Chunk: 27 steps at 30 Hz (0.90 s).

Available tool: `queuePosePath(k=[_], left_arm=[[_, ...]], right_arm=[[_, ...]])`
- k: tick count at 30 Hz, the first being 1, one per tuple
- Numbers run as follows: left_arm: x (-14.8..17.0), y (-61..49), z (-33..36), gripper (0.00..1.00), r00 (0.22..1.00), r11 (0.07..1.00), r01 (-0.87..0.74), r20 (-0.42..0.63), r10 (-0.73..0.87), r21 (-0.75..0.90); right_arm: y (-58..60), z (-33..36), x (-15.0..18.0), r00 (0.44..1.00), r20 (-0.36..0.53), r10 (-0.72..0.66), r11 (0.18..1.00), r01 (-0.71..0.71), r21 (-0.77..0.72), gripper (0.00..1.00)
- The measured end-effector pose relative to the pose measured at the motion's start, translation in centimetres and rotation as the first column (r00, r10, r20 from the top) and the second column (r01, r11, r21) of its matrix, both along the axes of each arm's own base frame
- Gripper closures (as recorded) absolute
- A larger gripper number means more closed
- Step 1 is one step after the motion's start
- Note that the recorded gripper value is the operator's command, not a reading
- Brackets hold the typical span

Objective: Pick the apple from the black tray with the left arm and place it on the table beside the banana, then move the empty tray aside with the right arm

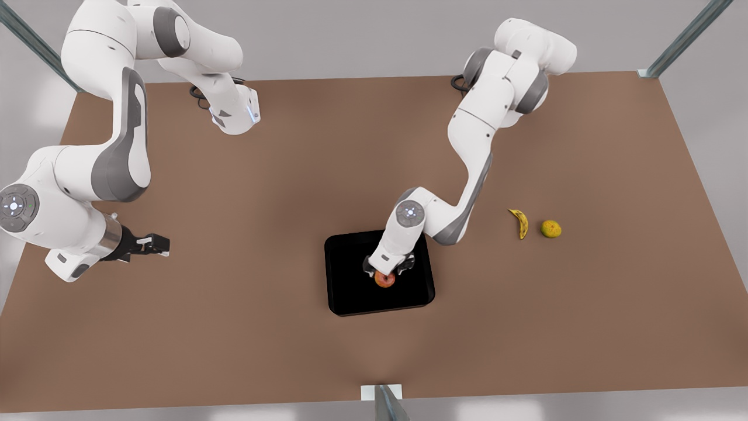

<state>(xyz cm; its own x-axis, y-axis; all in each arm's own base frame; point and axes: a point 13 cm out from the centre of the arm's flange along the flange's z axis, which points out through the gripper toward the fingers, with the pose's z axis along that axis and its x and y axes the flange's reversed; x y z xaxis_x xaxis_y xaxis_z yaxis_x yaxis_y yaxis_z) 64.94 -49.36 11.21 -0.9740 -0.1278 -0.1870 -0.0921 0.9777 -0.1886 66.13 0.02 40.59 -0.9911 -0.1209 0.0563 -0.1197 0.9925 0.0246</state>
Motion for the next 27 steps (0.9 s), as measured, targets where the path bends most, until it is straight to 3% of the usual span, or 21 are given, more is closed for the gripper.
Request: queuePosePath(k=[27], left_arm=[[-0.7, 0.7, -7.8, 0.00, 1.000, 0.998, 0.001, 0.029, -0.003, 0.059]], right_arm=[[-0.5, 0.0, 0.1, 1.000, 0.003, -0.004, 1.000, 0.004, -0.003, 0.00]])
